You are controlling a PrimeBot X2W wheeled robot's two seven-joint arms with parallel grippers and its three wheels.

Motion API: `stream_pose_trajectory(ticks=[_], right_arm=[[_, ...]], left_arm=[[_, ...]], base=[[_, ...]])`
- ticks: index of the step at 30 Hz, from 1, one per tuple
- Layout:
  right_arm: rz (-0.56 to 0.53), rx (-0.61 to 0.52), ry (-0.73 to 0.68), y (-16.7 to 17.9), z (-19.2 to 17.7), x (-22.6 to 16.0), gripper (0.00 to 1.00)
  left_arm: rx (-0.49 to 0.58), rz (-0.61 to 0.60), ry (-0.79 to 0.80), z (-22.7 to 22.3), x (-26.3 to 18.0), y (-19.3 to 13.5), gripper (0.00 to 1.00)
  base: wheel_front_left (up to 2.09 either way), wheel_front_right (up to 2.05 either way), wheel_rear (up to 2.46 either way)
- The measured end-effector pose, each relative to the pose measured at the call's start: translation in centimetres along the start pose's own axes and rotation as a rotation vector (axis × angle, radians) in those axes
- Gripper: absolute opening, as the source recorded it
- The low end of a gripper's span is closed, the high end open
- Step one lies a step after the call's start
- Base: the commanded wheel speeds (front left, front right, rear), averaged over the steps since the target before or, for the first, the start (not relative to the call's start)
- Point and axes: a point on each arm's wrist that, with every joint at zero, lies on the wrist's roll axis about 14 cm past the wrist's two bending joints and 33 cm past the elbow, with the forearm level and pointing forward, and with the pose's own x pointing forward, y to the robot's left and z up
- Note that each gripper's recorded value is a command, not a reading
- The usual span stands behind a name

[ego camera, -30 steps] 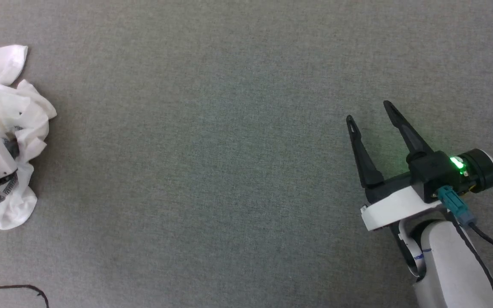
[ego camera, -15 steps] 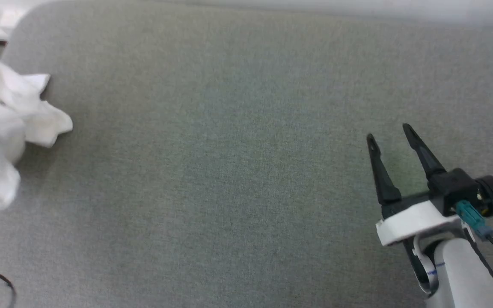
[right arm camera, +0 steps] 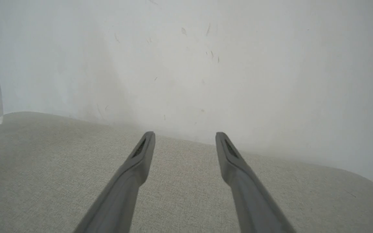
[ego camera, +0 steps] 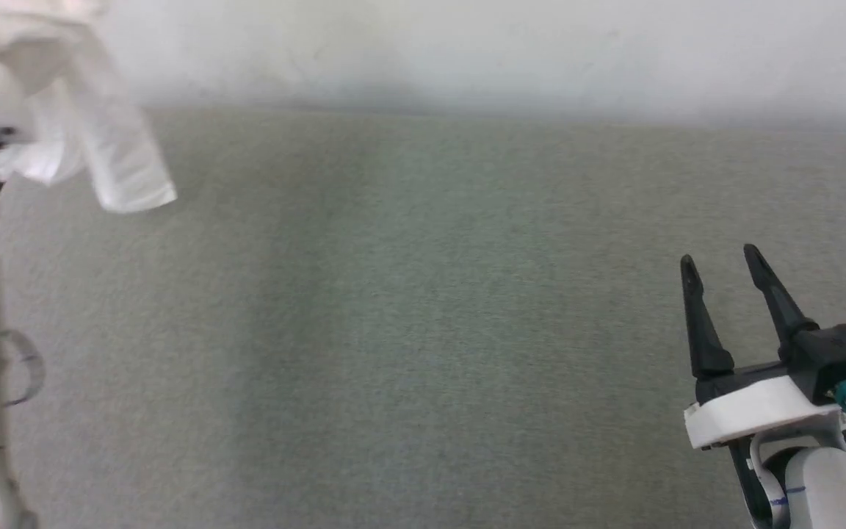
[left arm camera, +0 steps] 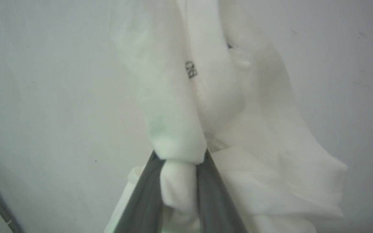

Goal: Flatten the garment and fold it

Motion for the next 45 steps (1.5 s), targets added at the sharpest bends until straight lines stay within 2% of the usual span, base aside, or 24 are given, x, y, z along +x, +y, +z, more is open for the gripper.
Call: stream_pose_trajectory(ticks=[7, 11, 14, 17, 21, 25, 26, 27, 28, 29, 37, 45], right_arm=[[-0.113, -0.022, -0.011, -3.5, 1.7, -3.3, 1.00], [-0.181, -0.035, 0.003, -5.5, 2.0, -5.3, 1.00], [-0.225, -0.044, 0.001, -6.7, 2.4, -6.6, 1.00], [-0.257, -0.049, 0.002, -7.5, 2.7, -7.7, 1.00], [-0.282, -0.044, 0.012, -8.0, 2.6, -8.8, 1.00], [-0.304, -0.041, 0.018, -8.5, 2.5, -9.5, 1.00], [-0.305, -0.040, 0.022, -8.5, 2.3, -9.6, 1.00], [-0.305, -0.039, 0.030, -8.5, 2.2, -9.6, 1.00], [-0.304, -0.035, 0.033, -8.5, 2.0, -9.6, 1.00], [-0.299, -0.030, 0.037, -8.3, 1.9, -9.5, 1.00], [-0.265, 0.010, 0.038, -7.2, 1.5, -9.0, 1.00], [-0.234, 0.014, 0.030, -6.1, 2.0, -9.2, 1.00]], left_arm=[[-0.215, -0.281, -0.135, 4.9, -0.7, -13.0, 0.00], [-0.344, -0.487, -0.161, 7.2, -3.9, -21.6, 0.00], [-0.401, -0.618, -0.144, 7.9, -6.9, -26.3, 0.00], [-0.433, -0.714, -0.044, 5.3, -10.2, -30.0, 0.00], [-0.437, -0.823, 0.261, -3.1, -16.7, -34.0, 0.00], [-0.390, -0.894, 0.509, -10.3, -23.6, -35.4, 0.00], [-0.383, -0.906, 0.541, -11.2, -24.8, -35.6, 0.06], [-0.379, -0.915, 0.564, -11.9, -25.8, -35.7, 0.40], [-0.375, -0.923, 0.572, -12.2, -26.4, -35.8, 0.89], [-0.376, -0.922, 0.566, -12.4, -26.7, -35.7, 1.00], [-0.527, -0.767, 0.292, -7.7, -23.5, -33.6, 1.00], [-0.566, -0.557, 0.126, -3.9, -20.4, -28.2, 1.00]], base=[[0.00, 0.00, 0.00], [0.00, 0.00, 0.00], [0.00, 0.00, 0.00], [0.00, 0.00, 0.00], [0.00, 0.00, 0.00], [0.00, 0.00, 0.00], [0.00, 0.00, 0.00], [0.00, 0.00, 0.00], [0.00, 0.00, 0.00], [0.00, 0.00, 0.00], [0.00, 0.00, 0.00], [0.00, 0.00, 0.00]])
